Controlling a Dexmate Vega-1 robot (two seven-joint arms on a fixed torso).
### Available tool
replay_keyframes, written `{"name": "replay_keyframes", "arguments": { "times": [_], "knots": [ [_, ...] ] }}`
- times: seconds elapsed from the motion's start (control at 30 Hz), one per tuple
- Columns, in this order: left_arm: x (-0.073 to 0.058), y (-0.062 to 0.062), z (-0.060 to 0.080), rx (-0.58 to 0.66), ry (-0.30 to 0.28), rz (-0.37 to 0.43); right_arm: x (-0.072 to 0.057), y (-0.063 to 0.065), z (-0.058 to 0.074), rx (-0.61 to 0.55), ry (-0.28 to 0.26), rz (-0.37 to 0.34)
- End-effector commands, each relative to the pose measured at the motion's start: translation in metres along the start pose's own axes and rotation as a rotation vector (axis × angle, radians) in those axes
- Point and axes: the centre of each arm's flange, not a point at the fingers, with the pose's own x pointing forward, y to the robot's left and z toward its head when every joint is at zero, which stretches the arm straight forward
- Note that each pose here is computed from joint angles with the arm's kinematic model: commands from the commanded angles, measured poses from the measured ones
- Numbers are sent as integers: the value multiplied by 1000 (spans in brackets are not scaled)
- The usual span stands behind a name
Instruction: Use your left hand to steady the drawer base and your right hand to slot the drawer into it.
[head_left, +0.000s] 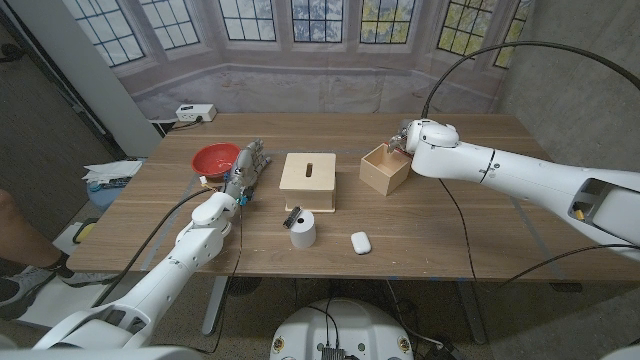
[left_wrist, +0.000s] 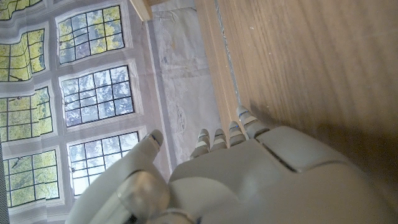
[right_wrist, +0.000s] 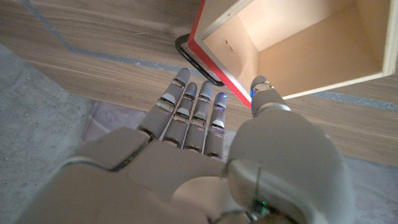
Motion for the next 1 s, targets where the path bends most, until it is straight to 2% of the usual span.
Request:
{"name": "replay_keyframes", "arguments": {
  "times": [0.03,0.57,1.0],
  "knots": [
    [-1,-4,-3,-9,4,-4,2,7,0,-19,24,-13],
    [-6,-7,-8,-14,17,-4,8,17,2,-37,33,-4],
    [-4,-7,-11,-18,22,-2,15,20,7,-61,47,-21]
  ]
}}
